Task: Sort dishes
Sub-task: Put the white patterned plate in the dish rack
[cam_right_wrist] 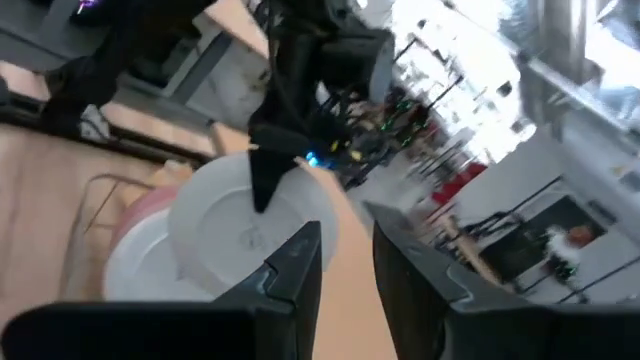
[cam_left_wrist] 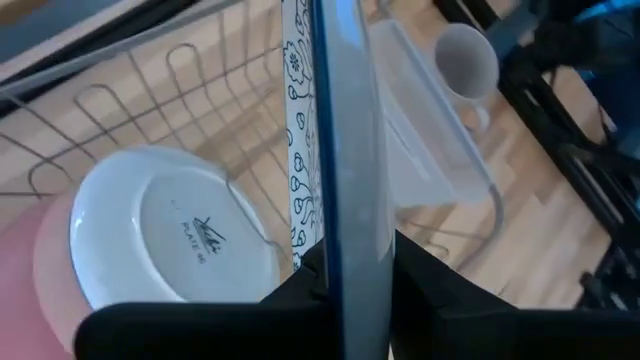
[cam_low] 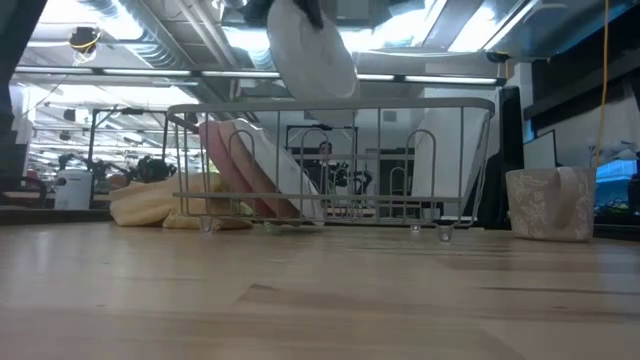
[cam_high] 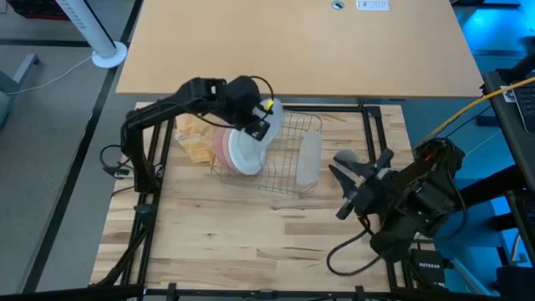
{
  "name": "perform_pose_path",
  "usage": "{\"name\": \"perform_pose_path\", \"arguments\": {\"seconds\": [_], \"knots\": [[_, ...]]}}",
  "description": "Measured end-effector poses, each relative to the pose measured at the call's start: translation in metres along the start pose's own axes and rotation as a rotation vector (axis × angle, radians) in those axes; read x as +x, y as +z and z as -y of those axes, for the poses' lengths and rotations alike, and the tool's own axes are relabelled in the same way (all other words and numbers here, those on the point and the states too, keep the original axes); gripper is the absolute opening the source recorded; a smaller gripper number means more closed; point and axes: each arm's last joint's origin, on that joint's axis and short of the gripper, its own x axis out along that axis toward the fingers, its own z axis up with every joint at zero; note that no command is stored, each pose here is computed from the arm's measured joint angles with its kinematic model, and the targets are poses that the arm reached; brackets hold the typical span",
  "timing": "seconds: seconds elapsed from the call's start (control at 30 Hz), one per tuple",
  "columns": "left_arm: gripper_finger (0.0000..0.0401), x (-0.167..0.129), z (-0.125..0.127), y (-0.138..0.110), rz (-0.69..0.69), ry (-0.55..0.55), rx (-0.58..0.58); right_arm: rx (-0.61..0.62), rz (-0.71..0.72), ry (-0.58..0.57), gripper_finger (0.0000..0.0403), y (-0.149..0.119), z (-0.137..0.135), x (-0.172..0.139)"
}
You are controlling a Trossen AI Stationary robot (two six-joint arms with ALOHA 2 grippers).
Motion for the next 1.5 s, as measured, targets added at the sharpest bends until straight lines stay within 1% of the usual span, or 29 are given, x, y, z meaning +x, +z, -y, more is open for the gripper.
{"name": "perform_pose_path", "arguments": {"seconds": [0.1, 0.2, 0.33, 0.43, 0.5, 0.63, 0.8, 0.97, 1.1, 1.2, 1.33, 1.5], "knots": [[0.0029, 0.012, -0.001, 0.004, -0.007, 0.010, -0.040, 0.058, -0.039, 0.033, 0.0097, -0.005, 0.000, 0.004], [0.0029, 0.029, 0.002, 0.007, -0.023, 0.007, -0.045, 0.061, -0.087, 0.098, 0.0097, -0.007, -0.001, 0.008], [0.0029, 0.056, 0.002, 0.006, -0.090, 0.043, -0.046, 0.070, -0.141, 0.175, 0.0097, -0.008, -0.003, 0.011], [0.0029, 0.073, 0.000, 0.007, -0.115, 0.059, -0.054, 0.072, -0.150, 0.194, 0.0097, -0.009, -0.003, 0.011], [0.0029, 0.079, -0.003, 0.009, -0.126, 0.074, -0.070, 0.078, -0.153, 0.202, 0.0097, -0.009, -0.003, 0.011], [0.0029, 0.079, -0.010, 0.014, -0.117, 0.084, -0.094, 0.094, -0.155, 0.200, 0.0097, -0.009, -0.003, 0.011], [0.0028, 0.070, -0.016, 0.015, -0.120, 0.099, -0.125, 0.097, -0.167, 0.223, 0.0097, -0.009, -0.004, 0.010], [0.0028, 0.066, -0.022, 0.007, -0.200, 0.158, -0.132, 0.104, -0.170, 0.226, 0.0097, -0.009, -0.004, 0.010], [0.0028, 0.065, -0.023, 0.005, -0.219, 0.172, -0.135, 0.105, -0.171, 0.229, 0.0097, -0.009, -0.004, 0.010], [0.0028, 0.066, -0.021, 0.005, -0.208, 0.167, -0.131, 0.105, -0.171, 0.229, 0.0097, -0.009, -0.004, 0.010], [0.0028, 0.067, -0.019, 0.009, -0.175, 0.132, -0.131, 0.105, -0.171, 0.229, 0.0097, -0.009, -0.004, 0.010], [0.0028, 0.067, -0.017, 0.009, -0.183, 0.104, -0.137, 0.105, -0.171, 0.229, 0.0097, -0.009, -0.004, 0.010]]}}
